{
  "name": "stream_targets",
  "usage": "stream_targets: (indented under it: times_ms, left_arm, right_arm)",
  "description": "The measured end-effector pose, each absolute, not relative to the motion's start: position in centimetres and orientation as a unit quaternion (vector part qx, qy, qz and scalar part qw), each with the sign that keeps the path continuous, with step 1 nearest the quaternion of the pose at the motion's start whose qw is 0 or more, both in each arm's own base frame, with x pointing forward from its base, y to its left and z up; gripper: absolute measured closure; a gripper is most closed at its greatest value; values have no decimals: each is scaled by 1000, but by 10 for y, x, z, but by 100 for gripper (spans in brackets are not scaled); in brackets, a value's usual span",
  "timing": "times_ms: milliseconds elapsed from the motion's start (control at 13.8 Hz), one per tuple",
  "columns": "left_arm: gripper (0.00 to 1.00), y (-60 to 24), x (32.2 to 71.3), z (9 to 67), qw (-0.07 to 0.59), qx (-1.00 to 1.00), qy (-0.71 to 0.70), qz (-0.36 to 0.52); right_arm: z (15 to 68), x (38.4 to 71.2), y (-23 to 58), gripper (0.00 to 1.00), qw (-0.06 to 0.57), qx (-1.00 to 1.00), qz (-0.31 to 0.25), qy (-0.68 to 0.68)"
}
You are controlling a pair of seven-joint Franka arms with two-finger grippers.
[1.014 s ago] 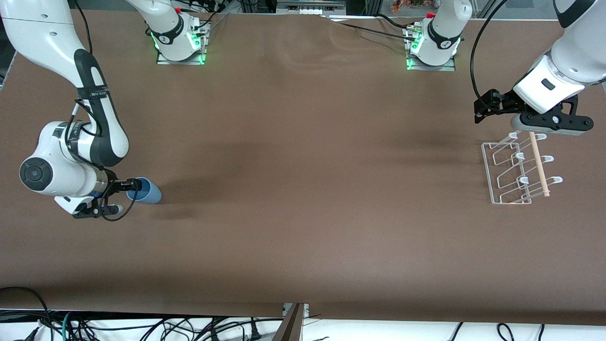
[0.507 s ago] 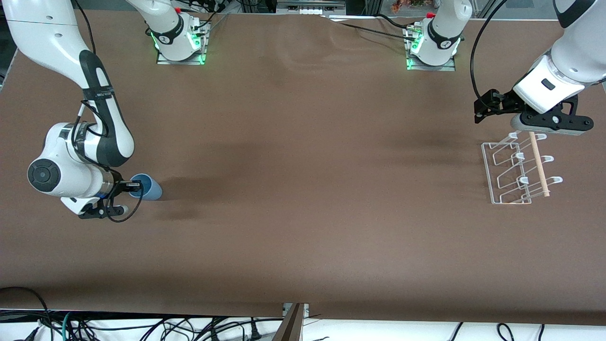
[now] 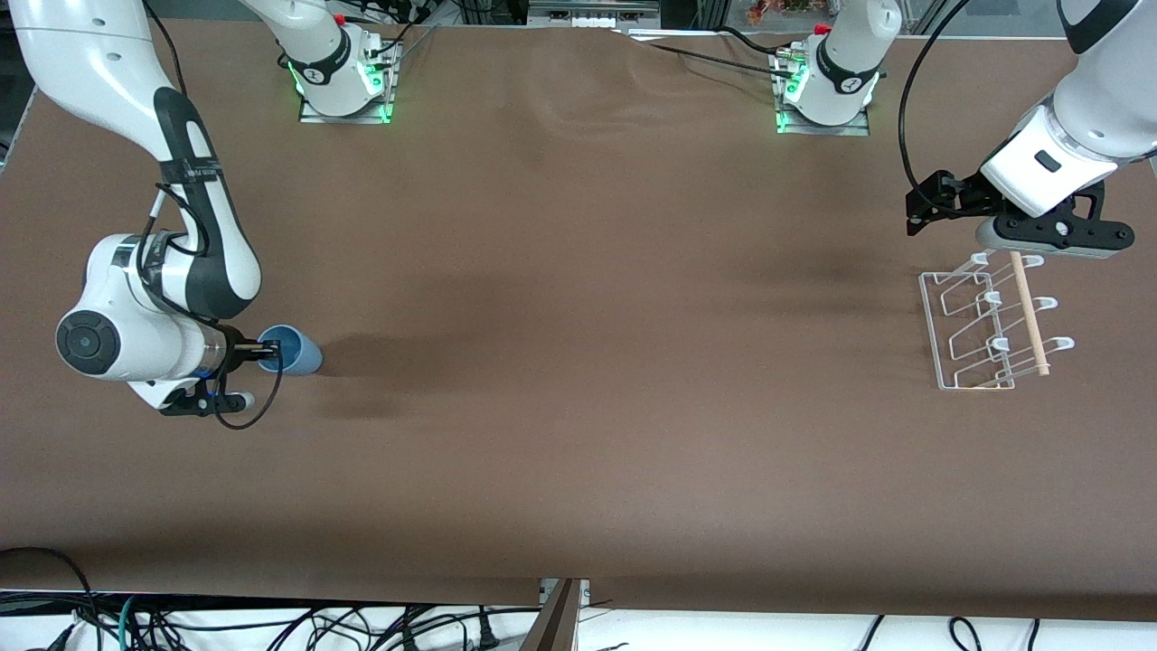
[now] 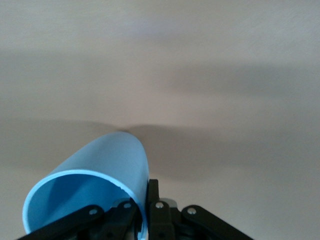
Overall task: Transfer cup to left arm and place on rack
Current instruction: 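Lift the cup with the right gripper while the left gripper approaches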
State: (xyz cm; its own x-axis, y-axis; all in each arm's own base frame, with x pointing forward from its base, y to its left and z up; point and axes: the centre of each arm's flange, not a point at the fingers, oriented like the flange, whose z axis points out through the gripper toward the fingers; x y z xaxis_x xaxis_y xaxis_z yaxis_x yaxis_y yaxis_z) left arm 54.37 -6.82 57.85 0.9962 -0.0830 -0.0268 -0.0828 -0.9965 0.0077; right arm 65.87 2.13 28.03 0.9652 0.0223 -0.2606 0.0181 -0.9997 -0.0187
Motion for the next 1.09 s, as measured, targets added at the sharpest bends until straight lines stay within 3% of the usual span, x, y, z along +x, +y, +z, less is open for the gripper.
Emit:
stream_targets:
  times_ms: [145, 435, 580, 870, 1087]
  left_arm:
    - [0, -68, 542, 576, 3, 999, -42, -22]
    - [0, -85, 539, 548, 4, 995, -56, -83]
    - [0, -96, 540, 536, 11, 993, -66, -99]
    - [0, -123, 538, 528, 89, 978, -155, -110]
    - [0, -126, 548, 516, 163, 956, -226, -95]
  right_arm:
    - [311, 657, 63, 95, 40, -986, 161, 25]
    - [347, 644, 149, 95, 178, -954, 219, 105]
    - [359, 640, 193, 95, 217, -938, 234, 139]
    - [402, 638, 309, 95, 251, -921, 163, 249]
    - [404, 604, 404, 95, 265, -909, 139, 289]
